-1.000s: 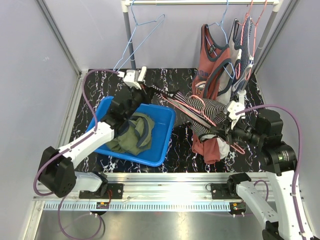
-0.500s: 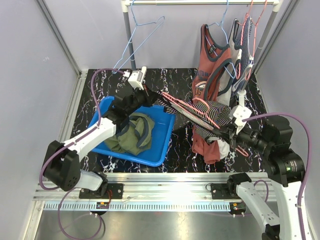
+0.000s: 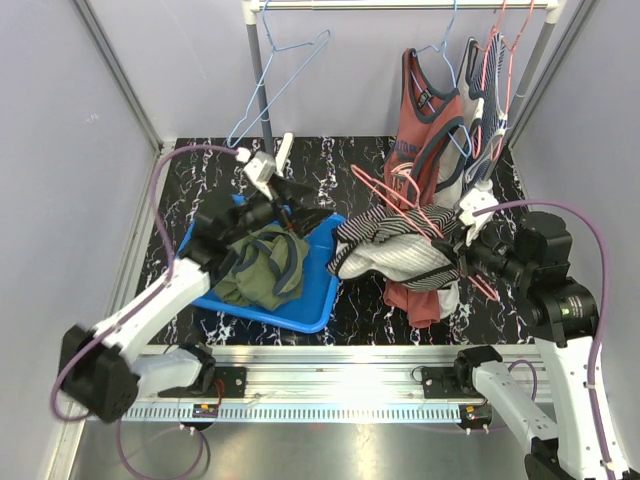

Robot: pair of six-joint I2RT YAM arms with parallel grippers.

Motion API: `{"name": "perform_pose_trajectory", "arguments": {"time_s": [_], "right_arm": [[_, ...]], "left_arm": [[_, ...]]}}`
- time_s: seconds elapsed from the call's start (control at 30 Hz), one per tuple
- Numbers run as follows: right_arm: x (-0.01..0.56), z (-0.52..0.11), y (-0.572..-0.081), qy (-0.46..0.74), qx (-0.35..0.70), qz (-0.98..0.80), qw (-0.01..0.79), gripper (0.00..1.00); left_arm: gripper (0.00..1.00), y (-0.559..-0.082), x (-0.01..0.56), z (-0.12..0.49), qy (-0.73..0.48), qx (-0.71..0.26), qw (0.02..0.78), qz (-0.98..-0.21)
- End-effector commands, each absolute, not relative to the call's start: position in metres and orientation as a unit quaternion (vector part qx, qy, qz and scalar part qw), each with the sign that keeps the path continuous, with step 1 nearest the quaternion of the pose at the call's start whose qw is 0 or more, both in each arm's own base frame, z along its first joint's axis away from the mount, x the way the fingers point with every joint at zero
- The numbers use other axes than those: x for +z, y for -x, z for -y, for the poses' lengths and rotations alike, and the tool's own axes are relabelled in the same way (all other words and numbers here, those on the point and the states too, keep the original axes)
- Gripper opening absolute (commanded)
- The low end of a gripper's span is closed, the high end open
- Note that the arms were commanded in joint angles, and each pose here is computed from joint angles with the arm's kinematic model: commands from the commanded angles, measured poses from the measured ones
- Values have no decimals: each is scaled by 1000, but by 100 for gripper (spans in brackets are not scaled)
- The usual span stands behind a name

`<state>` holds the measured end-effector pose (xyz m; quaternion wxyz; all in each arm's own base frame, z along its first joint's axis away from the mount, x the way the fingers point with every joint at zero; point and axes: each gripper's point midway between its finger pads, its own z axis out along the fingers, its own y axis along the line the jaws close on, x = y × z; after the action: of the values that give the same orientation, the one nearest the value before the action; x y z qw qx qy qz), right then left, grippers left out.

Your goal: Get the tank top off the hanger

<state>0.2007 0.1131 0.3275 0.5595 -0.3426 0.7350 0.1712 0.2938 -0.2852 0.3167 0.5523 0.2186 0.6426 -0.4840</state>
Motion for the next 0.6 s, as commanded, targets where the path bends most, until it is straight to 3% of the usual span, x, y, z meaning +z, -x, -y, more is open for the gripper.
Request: {"name": "perform_pose_trajectory", "arguments": {"time_s": [0.0, 0.17, 0.33, 0.57], "right_arm": [[324, -112, -198, 395, 151, -717, 554, 0], [312, -126, -190, 489, 168, -673, 529, 0], [311, -145, -179, 594, 206, -598, 497, 0], [322, -156, -184, 640, 224, -546, 492, 0]], "left_arm": [[97, -262, 356, 267, -332, -422, 620, -572], [99, -238, 370, 253, -446, -327, 673, -491], [99, -216, 372, 271, -538, -327, 638, -444], [96, -192, 345, 308, -610, -349, 568, -428]]}}
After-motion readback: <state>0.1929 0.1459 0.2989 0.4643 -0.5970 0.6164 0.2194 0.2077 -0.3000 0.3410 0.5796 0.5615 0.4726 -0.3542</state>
